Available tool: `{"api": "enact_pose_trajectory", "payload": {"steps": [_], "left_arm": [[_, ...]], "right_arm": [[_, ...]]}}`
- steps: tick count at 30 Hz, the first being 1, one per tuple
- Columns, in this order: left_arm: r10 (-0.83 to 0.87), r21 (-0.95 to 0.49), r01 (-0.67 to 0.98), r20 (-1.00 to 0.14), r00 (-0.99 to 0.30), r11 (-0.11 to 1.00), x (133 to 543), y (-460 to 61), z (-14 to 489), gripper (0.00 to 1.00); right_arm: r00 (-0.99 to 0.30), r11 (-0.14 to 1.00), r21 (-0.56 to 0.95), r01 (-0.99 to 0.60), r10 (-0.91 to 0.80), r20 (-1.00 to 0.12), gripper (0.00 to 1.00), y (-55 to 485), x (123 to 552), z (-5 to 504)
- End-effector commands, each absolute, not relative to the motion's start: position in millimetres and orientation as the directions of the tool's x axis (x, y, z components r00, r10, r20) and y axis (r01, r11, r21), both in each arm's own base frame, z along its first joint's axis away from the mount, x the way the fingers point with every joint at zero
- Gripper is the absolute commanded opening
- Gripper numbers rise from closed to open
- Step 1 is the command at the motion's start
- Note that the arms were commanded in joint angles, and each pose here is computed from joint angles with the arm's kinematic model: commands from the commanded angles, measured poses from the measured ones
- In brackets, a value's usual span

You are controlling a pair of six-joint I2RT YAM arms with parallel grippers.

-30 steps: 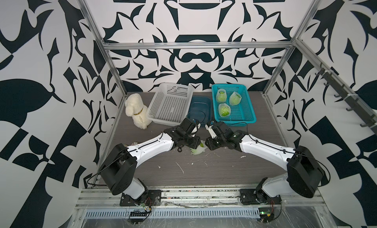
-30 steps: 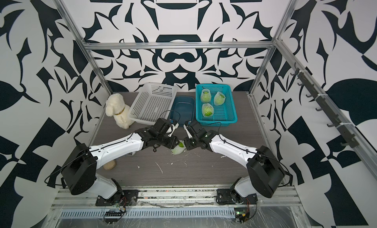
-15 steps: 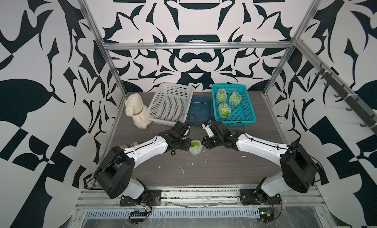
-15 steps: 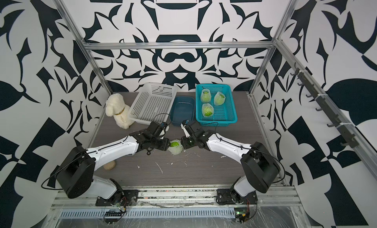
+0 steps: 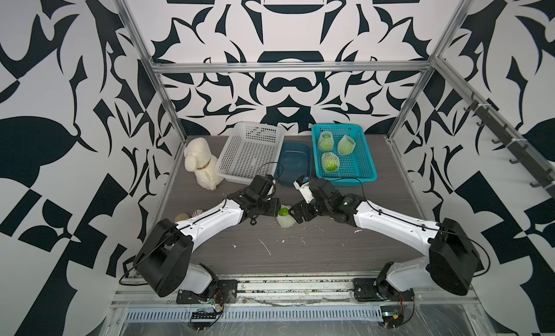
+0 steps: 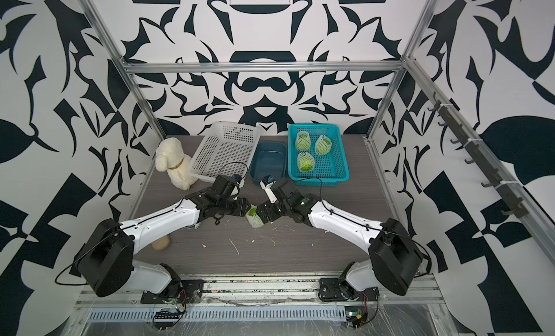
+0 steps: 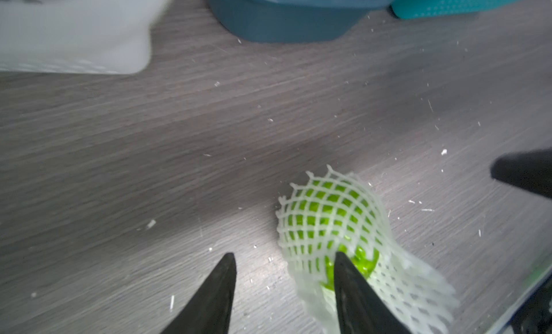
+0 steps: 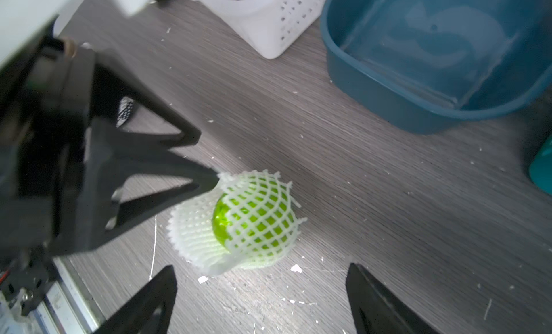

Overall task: Sleeve custard apples in foam nets
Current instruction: Put on the foam net on the custard apple.

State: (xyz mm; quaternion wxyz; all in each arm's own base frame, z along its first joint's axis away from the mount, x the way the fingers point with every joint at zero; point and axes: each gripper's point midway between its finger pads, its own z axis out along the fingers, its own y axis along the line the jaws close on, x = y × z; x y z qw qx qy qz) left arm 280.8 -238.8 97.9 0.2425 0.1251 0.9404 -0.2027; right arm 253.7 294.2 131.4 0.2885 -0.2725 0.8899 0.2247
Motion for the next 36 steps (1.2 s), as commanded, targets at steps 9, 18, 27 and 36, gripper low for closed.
{"api": "enact_pose_trajectory", "payload": {"steps": [9,18,27,36], "left_arm": [[0.032,-0.385,0.303,-0.572,-0.819,0.872,298.4,-230.0,138.8,0.56],[-0.093,-0.47,0.238,-0.579,-0.81,0.85,310.8,-218.0,144.5,0.56],[-0.102,-0.477,0.234,-0.579,-0.809,0.847,310.2,-216.9,143.5,0.56],[-0.109,-0.48,0.231,-0.581,-0.807,0.846,309.9,-215.8,144.3,0.56]], "right_arm": [[-0.62,0.746,0.069,-0.662,-0.493,-0.61,1.0,317.4,249.6,114.0],[-0.624,0.775,-0.032,-0.631,-0.532,-0.573,0.99,322.8,265.9,96.7],[-0.648,0.77,0.007,-0.638,-0.531,-0.546,0.85,331.0,263.1,80.1],[-0.664,0.772,0.013,-0.635,-0.537,-0.521,0.93,336.2,264.4,61.4]]}}
